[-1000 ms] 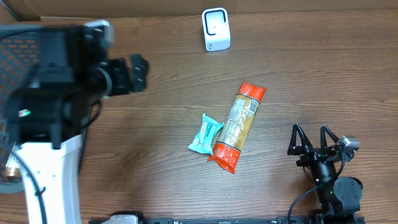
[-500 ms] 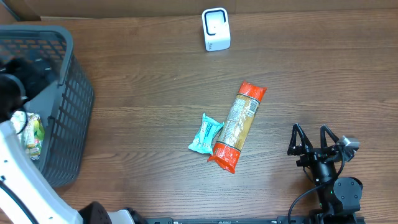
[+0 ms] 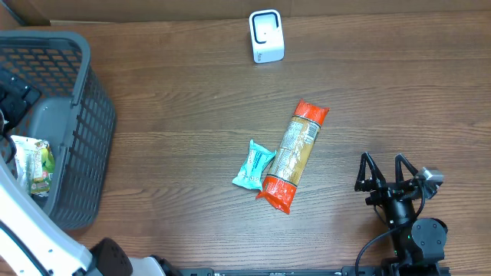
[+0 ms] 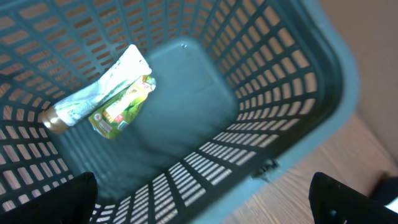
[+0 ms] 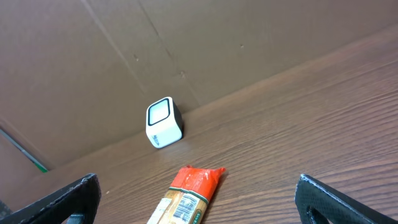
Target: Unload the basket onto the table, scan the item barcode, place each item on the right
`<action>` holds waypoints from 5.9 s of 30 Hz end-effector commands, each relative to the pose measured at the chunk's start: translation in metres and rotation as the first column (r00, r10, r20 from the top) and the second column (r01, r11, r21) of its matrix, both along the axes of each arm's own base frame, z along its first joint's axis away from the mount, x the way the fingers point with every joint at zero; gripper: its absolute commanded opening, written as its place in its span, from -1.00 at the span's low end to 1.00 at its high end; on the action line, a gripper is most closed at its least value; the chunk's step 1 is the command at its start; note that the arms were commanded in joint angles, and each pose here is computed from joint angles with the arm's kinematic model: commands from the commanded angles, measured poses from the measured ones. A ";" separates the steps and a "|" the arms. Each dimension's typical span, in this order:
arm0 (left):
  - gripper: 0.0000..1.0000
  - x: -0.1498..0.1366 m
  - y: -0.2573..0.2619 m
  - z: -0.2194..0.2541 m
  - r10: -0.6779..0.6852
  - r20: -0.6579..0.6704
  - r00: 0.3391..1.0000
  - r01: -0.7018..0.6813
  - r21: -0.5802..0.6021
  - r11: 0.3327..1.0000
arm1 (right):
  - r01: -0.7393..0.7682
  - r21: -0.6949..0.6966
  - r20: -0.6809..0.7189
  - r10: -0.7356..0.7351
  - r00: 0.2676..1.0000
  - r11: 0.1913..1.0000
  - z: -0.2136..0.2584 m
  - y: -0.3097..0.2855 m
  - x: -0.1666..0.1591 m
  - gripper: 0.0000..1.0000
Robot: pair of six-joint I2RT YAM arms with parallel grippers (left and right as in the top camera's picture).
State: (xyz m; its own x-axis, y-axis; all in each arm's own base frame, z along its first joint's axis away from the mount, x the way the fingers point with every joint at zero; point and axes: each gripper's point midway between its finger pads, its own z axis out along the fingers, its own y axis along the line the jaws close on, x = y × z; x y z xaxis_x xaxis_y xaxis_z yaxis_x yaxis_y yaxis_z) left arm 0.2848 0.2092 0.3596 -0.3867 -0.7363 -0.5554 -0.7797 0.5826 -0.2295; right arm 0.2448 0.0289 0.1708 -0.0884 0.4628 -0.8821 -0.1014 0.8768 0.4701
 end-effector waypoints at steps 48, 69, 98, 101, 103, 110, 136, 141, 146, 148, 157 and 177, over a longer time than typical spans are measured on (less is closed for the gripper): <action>1.00 0.027 0.065 -0.196 -0.141 -0.450 0.882 0.120 -0.075 0.990 | -0.007 0.000 0.008 0.007 1.000 1.000 -0.001 0.001 0.000 1.00; 0.89 0.025 0.085 -0.233 -0.228 -0.497 0.837 0.252 -0.018 0.967 | -0.007 0.000 0.008 0.007 1.000 1.000 -0.001 0.001 0.000 1.00; 0.63 -0.017 0.108 -0.312 -0.203 -0.520 0.830 0.233 -0.007 0.972 | -0.007 0.000 0.008 0.007 1.000 1.000 -0.001 0.001 0.000 1.00; 0.60 -0.017 0.107 -0.318 -0.200 -0.516 0.833 0.233 0.000 0.973 | -0.007 0.000 0.008 0.007 1.000 1.000 -0.001 0.001 0.000 1.00; 0.61 -0.018 0.106 -0.323 -0.202 -0.518 0.831 0.233 -0.005 0.973 | -0.007 0.000 0.008 0.007 1.000 1.000 -0.001 0.001 0.000 1.00; -0.51 -0.025 0.097 -0.348 -0.229 -0.545 0.806 0.225 -0.075 0.972 | -0.007 0.000 0.008 0.007 1.000 1.000 -0.001 0.001 0.000 1.00; -0.92 0.079 0.062 -0.110 -0.225 -0.244 0.943 0.240 0.036 0.970 | -0.007 0.000 0.008 0.007 1.000 1.000 -0.001 0.001 0.000 1.00; -0.92 0.096 -0.002 -0.005 -0.351 0.025 0.936 0.346 0.110 0.932 | -0.007 0.000 0.008 0.007 1.000 1.000 -0.001 0.001 0.000 1.00; -0.92 0.082 -0.075 0.062 -0.497 0.158 0.853 0.464 0.205 0.862 | -0.007 0.000 0.008 0.007 1.000 1.000 -0.001 0.001 0.000 1.00; -0.92 0.071 -0.105 0.076 -0.551 0.172 0.817 0.511 0.230 0.829 | -0.007 0.000 0.008 0.007 1.000 1.000 -0.001 0.001 0.000 1.00; -0.92 0.033 -0.248 0.059 -0.847 0.069 0.528 0.833 0.153 0.532 | -0.007 0.000 0.008 0.007 1.000 1.000 -0.001 0.001 0.000 1.00; -0.91 0.020 -0.351 -0.170 -0.946 -0.206 0.250 0.918 -0.260 0.299 | -0.007 0.000 0.008 0.007 1.000 1.000 -0.001 0.001 0.000 1.00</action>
